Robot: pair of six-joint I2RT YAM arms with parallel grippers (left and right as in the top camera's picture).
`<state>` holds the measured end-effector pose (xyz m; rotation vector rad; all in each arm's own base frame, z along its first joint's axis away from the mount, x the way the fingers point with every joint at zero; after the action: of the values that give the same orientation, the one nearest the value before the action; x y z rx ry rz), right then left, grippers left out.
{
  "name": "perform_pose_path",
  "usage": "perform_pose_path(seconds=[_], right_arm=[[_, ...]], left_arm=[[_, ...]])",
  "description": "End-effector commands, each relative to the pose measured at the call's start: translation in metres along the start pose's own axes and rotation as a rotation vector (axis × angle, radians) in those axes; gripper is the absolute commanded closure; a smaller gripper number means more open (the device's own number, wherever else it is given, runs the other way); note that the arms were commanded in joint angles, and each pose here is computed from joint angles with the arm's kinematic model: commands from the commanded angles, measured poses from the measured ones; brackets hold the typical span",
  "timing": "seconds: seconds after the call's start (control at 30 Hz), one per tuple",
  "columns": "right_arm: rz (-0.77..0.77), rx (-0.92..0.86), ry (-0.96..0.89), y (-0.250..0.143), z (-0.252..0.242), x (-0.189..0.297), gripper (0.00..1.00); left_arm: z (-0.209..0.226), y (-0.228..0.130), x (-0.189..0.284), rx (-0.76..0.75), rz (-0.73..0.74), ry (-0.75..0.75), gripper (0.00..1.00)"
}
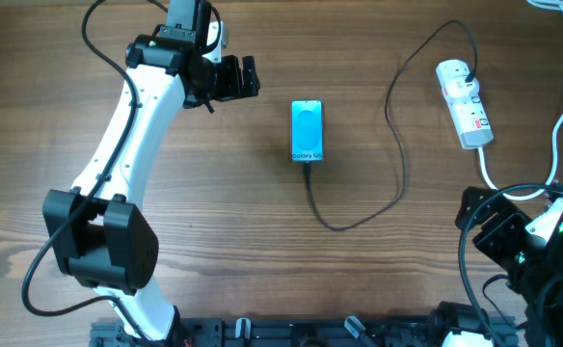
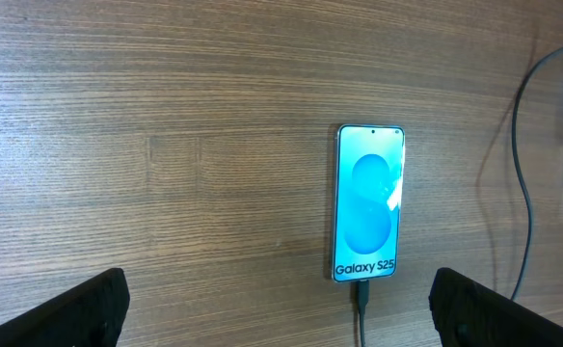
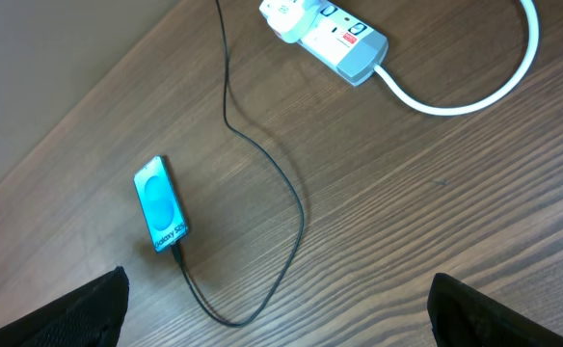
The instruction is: Plug charger to phone and switch on socket
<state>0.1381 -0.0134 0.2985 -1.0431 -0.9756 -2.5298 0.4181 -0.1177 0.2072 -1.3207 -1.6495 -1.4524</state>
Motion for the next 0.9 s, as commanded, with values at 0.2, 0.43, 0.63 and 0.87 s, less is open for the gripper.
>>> perform_pose_path(seconds=[0.2, 0.43, 0.63, 0.87], right_arm=[[0.013, 0.008, -0.006, -0.003, -0.002, -0.002, 0.00], [0.011, 0.042, -0.009, -0.004, -0.003, -0.001, 0.00], [-0.061, 0.214, 0.188, -0.006, 0.015, 0.001, 0.00], [-0.231, 0.405, 0.493, -0.023, 0.031, -0.019, 0.00]], left_arm=[[0.004, -0.001, -0.004, 0.000, 0.009, 0.012, 0.00], [0.004, -0.001, -0.004, 0.000, 0.009, 0.012, 0.00], [0.004, -0.001, -0.004, 0.000, 0.009, 0.012, 0.00], [0.004, -0.001, -0.004, 0.000, 0.009, 0.012, 0.00]])
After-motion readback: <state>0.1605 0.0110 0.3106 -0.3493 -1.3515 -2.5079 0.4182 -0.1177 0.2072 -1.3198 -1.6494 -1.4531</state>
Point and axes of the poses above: each gripper's point midway between its finger pads, its own x axis back along the fingers, its own z axis along the line the jaws close on, y = z × x, the point moved 5 cm from there along x, back along the fingers, and after that the axes turned 11 degrees about -x, right-handed, at the moved point
